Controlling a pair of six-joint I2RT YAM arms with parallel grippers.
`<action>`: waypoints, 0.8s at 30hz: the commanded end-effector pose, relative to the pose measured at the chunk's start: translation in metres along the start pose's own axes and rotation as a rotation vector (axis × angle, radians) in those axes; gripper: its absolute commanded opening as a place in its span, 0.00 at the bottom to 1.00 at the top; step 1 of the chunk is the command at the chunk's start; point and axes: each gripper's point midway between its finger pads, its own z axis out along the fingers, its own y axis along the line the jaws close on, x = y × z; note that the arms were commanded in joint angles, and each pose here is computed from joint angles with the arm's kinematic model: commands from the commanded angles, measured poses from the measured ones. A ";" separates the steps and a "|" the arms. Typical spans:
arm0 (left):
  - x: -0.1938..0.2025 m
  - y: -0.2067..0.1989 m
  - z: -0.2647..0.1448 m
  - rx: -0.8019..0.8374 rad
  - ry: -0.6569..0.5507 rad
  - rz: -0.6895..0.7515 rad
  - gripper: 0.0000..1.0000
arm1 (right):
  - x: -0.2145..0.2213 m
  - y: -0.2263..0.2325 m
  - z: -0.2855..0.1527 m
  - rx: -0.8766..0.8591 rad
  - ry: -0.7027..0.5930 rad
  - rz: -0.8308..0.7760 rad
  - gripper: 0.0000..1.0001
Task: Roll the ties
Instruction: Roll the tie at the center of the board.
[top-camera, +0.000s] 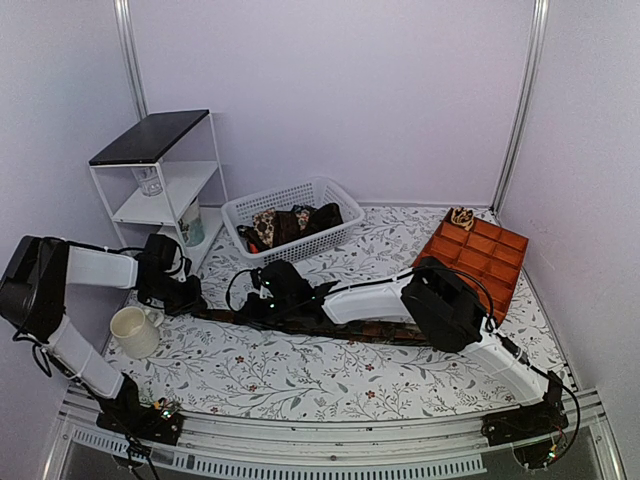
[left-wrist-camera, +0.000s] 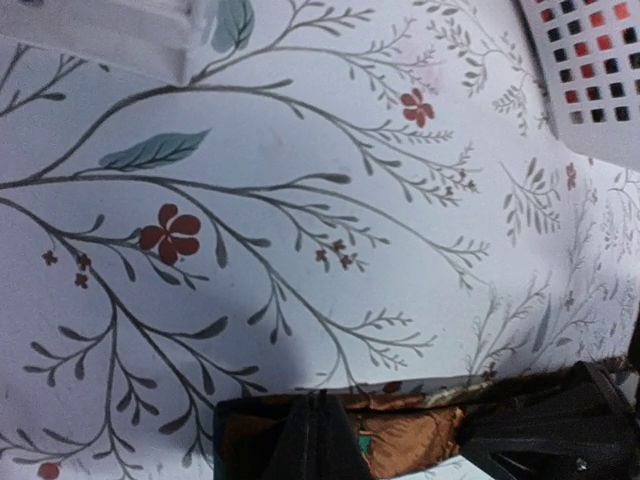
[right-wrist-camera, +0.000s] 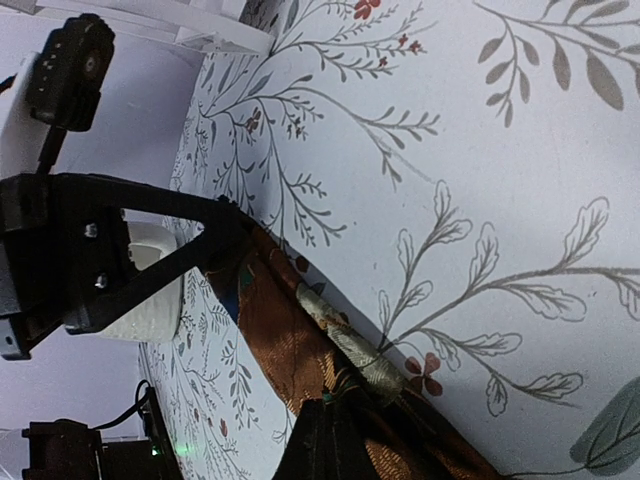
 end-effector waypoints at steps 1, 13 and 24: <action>0.003 0.020 0.014 -0.070 -0.011 0.015 0.00 | 0.014 -0.056 -0.006 0.186 0.033 0.024 0.00; -0.037 0.024 -0.021 -0.139 -0.089 0.028 0.03 | 0.010 -0.054 -0.009 0.194 0.024 0.001 0.00; -0.053 -0.004 -0.056 -0.057 -0.100 0.068 0.09 | -0.010 -0.002 -0.037 0.128 0.022 -0.072 0.00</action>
